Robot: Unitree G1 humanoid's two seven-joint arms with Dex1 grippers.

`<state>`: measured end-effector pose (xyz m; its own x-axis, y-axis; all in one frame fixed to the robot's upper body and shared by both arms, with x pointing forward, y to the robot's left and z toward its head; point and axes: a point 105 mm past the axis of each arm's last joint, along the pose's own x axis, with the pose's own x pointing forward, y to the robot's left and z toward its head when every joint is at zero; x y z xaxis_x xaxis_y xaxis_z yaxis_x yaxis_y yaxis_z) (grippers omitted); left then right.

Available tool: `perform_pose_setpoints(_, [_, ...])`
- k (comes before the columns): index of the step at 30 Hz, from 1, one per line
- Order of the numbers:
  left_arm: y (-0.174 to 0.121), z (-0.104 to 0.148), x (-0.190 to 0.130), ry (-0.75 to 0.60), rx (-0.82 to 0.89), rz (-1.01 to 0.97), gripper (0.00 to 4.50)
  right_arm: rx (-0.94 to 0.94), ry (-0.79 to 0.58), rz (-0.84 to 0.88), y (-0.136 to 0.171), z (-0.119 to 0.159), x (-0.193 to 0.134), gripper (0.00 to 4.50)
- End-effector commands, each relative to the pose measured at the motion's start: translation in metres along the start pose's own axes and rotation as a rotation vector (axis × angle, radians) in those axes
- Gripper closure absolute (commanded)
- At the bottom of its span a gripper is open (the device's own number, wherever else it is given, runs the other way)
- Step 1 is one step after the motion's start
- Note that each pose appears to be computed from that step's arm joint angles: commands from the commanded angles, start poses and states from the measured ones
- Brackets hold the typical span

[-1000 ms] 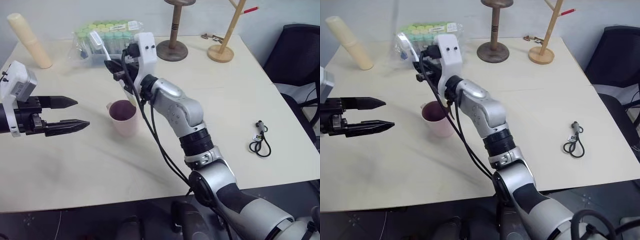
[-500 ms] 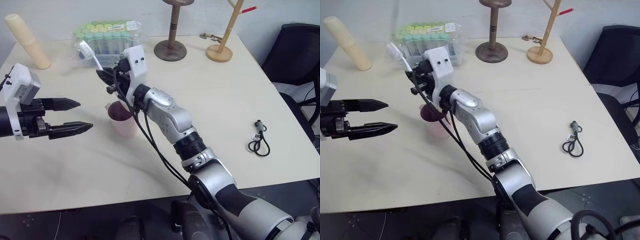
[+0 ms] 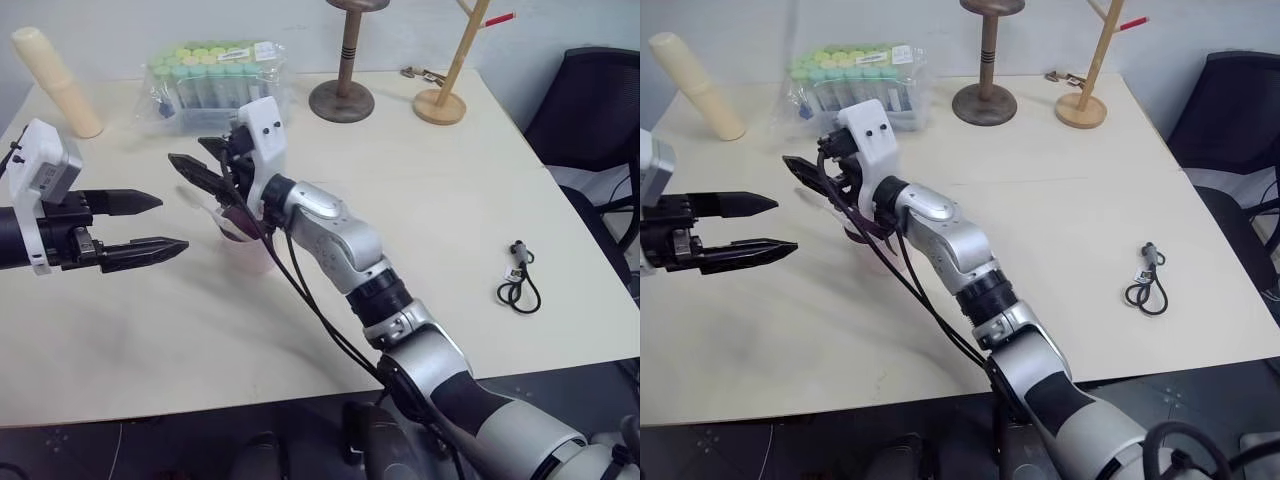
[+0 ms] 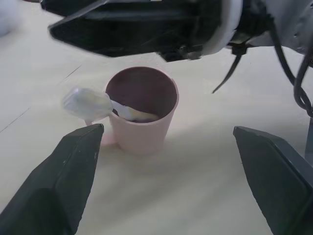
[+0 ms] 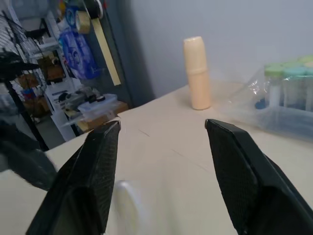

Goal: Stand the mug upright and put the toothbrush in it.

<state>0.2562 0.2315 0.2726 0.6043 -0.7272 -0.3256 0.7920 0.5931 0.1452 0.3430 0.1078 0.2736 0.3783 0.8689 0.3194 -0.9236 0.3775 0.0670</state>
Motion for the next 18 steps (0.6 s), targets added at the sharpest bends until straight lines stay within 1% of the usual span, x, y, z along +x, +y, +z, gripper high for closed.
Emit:
perform_pose_setpoints(1, [-0.002, 0.006, -0.002, -0.039, 0.025, -0.021, 0.00, -0.016, -0.016, 0.085, 0.000, 0.028, -0.025, 1.63])
perform_pose_setpoints(4, [0.000, -0.002, -0.005, -0.029, 0.012, -0.028, 0.00, -0.099, 0.084, 0.146, -0.013, 0.043, -0.063, 1.63])
perform_pose_setpoints(8, [0.006, -0.008, -0.016, -0.006, 0.011, -0.027, 0.00, -0.184, 0.304, 0.185, -0.035, 0.052, -0.133, 1.63])
perform_pose_setpoints(9, [0.008, -0.008, -0.021, -0.002, 0.015, -0.027, 0.00, -0.199, 0.358, 0.206, -0.036, 0.054, -0.154, 1.63])
perform_pose_setpoints(12, [0.013, -0.006, -0.034, -0.007, 0.031, -0.033, 0.00, -0.228, 0.501, 0.258, -0.035, 0.055, -0.202, 1.63])
perform_pose_setpoints(14, [0.015, -0.005, -0.041, -0.004, 0.040, -0.034, 0.00, -0.250, 0.570, 0.244, -0.039, 0.056, -0.223, 1.63])
perform_pose_setpoints(16, [0.018, -0.005, -0.044, 0.003, 0.049, -0.035, 0.00, -0.294, 0.607, 0.225, -0.044, 0.059, -0.235, 1.63])
perform_pose_setpoints(18, [0.019, -0.005, -0.046, 0.013, 0.057, -0.037, 0.00, -0.273, 0.606, 0.200, -0.047, 0.066, -0.242, 1.27])
